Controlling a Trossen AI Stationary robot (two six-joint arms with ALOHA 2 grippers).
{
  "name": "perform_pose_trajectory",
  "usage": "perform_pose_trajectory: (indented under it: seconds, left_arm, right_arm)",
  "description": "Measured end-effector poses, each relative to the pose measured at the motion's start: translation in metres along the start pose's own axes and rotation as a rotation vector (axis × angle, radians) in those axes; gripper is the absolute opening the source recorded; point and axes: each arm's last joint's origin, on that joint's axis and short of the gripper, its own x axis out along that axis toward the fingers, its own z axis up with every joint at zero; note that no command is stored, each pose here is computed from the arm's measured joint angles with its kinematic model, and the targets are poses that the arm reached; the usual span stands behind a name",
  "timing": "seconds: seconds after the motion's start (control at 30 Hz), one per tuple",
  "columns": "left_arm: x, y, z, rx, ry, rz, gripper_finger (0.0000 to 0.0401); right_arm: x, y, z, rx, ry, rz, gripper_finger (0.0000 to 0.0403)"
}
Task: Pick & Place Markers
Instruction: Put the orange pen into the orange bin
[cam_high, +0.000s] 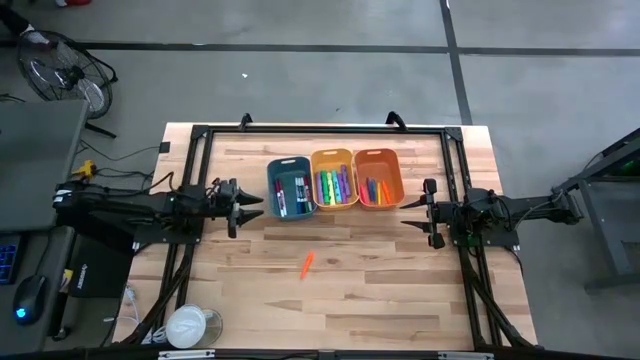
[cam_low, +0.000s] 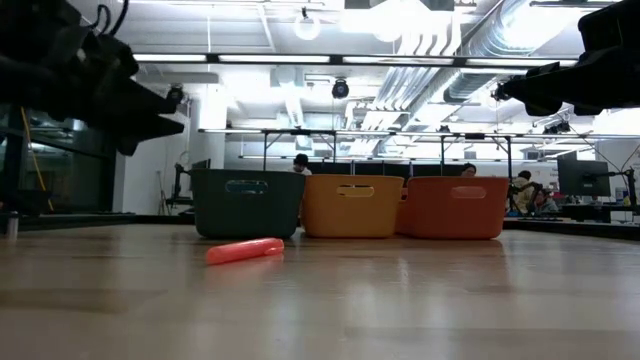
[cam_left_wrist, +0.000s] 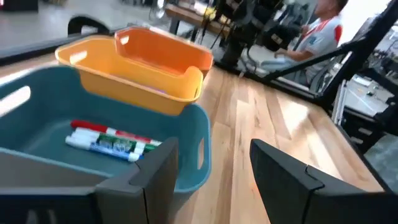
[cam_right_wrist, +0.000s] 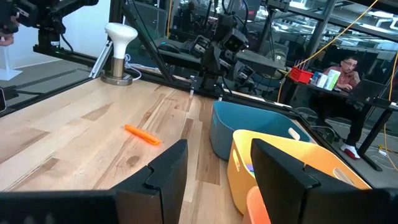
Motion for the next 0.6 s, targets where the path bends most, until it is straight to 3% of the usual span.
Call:
perform_pose_trajectory:
  seconds: [0.4, 0.6]
  left_arm:
    - [-0.011, 0.000, 0.004, 0.100, -0.117, -0.039, 0.0197]
    - [-0.016, 0.004, -0.006, 0.187, -0.023, -0.006, 0.0197]
  right_arm:
    - [0.000, 0.000, 0.000, 0.000, 0.000, 0.000, 0.0167]
    - [0.000, 0.000, 0.000, 0.000, 0.000, 0.000, 0.0167]
